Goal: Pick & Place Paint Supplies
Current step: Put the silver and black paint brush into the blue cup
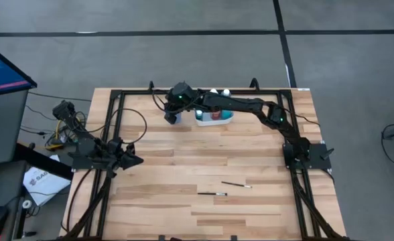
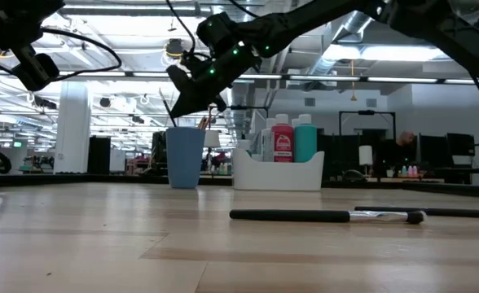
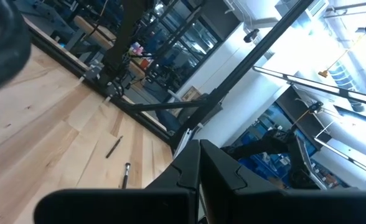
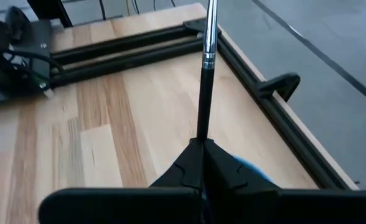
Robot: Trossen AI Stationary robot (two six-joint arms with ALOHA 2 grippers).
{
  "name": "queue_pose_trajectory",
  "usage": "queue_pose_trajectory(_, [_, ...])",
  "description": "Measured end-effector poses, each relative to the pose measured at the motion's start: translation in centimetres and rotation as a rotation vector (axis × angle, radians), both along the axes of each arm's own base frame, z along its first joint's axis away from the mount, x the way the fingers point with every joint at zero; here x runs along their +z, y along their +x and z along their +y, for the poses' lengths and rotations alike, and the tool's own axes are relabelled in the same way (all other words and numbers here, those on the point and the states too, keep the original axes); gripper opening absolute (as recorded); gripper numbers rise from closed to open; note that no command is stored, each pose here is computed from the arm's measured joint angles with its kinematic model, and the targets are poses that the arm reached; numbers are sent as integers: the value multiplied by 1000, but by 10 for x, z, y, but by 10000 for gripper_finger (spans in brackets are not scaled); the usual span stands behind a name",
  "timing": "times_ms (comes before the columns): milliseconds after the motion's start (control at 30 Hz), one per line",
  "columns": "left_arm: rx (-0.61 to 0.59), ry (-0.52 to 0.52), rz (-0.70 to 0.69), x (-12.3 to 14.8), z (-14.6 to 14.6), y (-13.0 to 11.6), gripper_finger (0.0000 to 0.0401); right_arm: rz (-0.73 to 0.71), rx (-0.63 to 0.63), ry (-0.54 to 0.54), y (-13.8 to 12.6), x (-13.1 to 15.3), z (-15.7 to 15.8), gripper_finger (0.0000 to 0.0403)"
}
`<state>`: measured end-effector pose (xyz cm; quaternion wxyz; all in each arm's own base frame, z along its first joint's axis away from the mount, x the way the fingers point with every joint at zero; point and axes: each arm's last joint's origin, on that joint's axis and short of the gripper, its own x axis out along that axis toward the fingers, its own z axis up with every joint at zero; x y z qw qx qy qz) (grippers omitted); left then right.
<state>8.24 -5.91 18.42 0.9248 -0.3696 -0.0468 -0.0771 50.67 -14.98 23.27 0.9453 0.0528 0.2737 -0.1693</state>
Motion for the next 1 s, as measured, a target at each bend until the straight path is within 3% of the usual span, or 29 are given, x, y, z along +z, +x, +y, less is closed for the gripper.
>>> queue_pose_trajectory(300, [-1,-1,-1,0,0,0,2,41,1,10,-2,-3,1,12])
queue_pose_trajectory(667, [4,-4,-3,0,0,0,2,66,2,18,-6,0,2,107])
queue_pose_trajectory(833, [3,-6,-5,1,0,0,2,-13,90,52,-19,43,10,125])
queue_pose_trajectory(1000, [3,-10,-9,1,0,0,2,-150,442,175,-44,104,35,129])
